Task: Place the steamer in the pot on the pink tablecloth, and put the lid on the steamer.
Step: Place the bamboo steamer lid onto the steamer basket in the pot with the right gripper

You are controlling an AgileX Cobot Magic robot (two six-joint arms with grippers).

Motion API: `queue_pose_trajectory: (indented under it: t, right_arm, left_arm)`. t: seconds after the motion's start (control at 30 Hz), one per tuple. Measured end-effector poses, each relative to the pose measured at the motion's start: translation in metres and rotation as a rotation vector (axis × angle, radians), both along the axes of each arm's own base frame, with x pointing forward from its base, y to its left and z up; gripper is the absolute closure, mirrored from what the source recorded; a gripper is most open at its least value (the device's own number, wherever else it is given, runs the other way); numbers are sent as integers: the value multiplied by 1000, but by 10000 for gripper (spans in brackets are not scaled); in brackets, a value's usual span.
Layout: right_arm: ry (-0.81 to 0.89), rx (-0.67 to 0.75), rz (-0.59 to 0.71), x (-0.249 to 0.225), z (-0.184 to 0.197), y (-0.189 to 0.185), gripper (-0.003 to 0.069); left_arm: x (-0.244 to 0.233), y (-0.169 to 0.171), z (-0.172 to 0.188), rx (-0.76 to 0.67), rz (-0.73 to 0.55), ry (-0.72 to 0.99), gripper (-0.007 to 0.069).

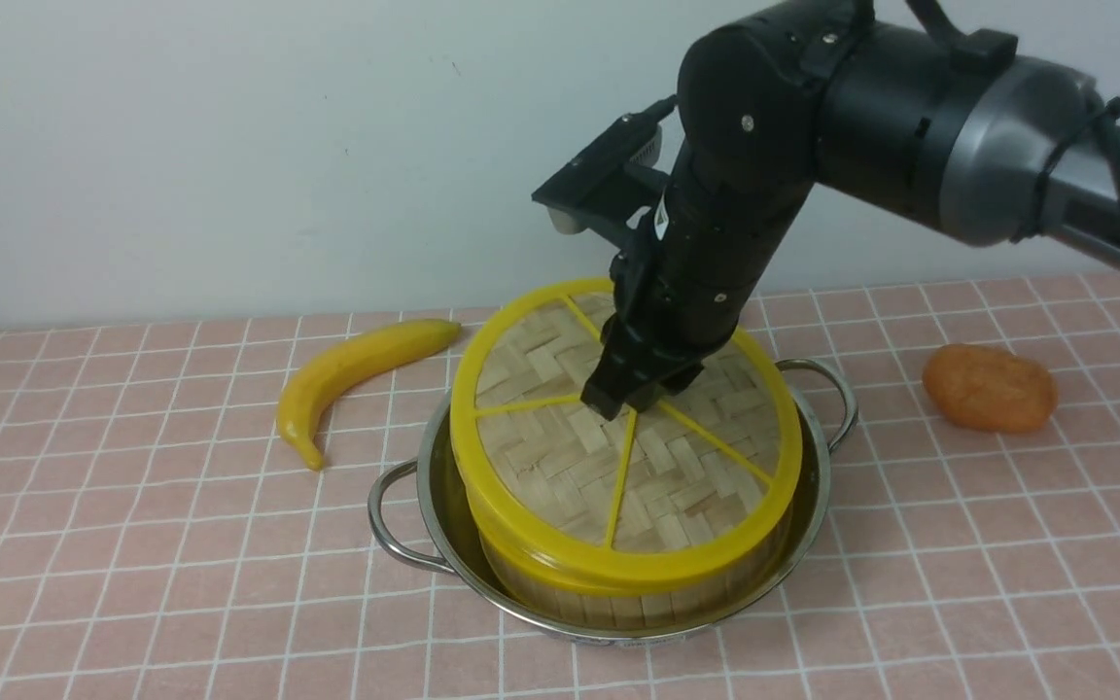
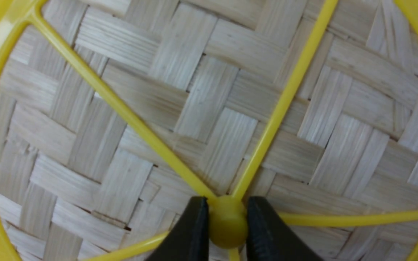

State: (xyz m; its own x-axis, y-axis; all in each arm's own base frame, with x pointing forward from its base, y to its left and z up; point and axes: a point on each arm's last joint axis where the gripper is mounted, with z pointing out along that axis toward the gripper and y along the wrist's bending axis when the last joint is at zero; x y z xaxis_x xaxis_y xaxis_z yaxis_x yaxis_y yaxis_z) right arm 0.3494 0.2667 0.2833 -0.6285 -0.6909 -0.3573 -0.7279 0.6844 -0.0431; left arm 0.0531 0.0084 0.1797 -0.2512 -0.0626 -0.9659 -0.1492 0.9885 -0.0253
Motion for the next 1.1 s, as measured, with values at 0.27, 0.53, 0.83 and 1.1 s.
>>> queue_pose_trajectory:
  t: [0.27, 0.53, 0.83, 1.1]
  right_arm:
    - [-12, -3, 24, 0, 2, 0, 511]
    - [-13, -4, 30, 0, 2, 0, 511]
    - [-28, 8, 30, 2, 3, 1, 511]
    - [-25, 34, 28, 1, 3, 3, 432]
  left_arm:
    - [0, 0, 0, 0, 0, 0, 382]
    - [0, 0, 0, 0, 0, 0, 382]
    - [0, 0, 0, 0, 0, 0, 382]
    - [0, 0, 0, 0, 0, 0, 382]
